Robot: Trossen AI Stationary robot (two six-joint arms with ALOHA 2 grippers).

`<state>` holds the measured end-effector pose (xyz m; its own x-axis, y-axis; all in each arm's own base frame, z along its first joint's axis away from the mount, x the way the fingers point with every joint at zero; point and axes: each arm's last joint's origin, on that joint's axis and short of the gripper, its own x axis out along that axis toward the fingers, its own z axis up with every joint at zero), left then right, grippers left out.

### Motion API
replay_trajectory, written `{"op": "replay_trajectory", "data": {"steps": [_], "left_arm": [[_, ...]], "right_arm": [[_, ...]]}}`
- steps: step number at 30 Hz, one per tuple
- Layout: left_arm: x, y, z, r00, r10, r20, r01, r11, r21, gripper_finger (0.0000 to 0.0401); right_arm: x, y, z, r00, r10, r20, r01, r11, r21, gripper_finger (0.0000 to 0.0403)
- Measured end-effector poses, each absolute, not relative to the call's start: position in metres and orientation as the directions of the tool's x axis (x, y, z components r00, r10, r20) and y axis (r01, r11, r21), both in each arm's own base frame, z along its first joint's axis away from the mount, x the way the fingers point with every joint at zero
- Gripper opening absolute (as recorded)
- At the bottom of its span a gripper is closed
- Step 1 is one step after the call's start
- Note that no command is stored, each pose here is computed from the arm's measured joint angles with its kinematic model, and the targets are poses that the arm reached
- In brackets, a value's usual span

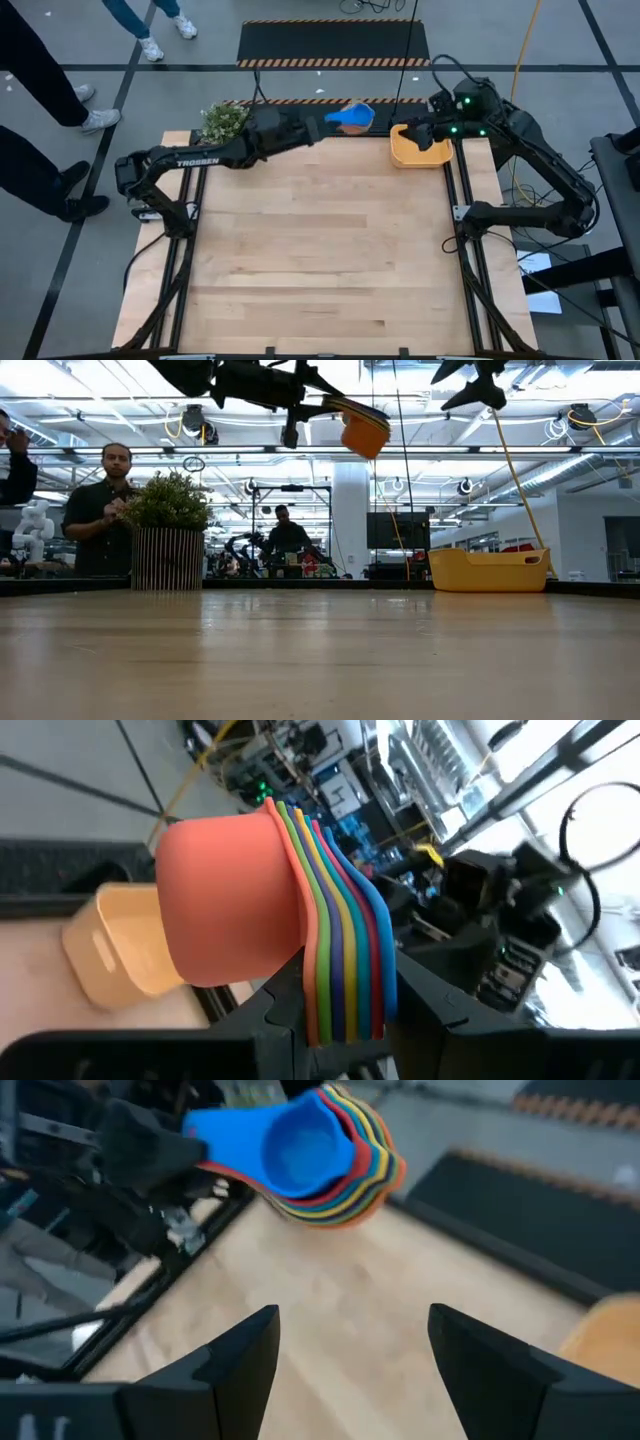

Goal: Nest measuring cups in basket
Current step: Put the nested measuring cups into the yellow bin

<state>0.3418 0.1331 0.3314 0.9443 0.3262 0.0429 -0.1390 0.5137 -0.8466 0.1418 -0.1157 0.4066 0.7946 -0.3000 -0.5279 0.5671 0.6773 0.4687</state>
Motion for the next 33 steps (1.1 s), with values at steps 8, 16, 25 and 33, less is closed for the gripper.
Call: {"op": "replay_trajectory", "data": {"steps": [8,16,25,33], "left_arm": [[0.344,0.159,0.336,0.921,0.388,0.035,-0.186,0.517,-0.835,0.0092],[0.380,0.175,0.344,0.932,0.356,0.076,-0.145,0.554,-0.820,0.0092],[0.424,0.206,0.327,0.950,0.304,0.072,-0.117,0.559,-0.821,0.0092],[0.459,0.216,0.308,0.967,0.243,0.076,-0.074,0.554,-0.829,0.0092]], "right_arm": [[0.139,-0.124,0.422,0.836,-0.392,-0.385,0.532,0.752,0.390,0.0249],[0.134,-0.122,0.426,0.842,-0.407,-0.354,0.527,0.762,0.377,0.0249],[0.127,-0.117,0.451,0.857,-0.498,-0.135,0.507,0.767,0.393,0.0249],[0.124,-0.115,0.464,0.852,-0.523,-0.007,0.477,0.771,0.423,0.0249]]}}
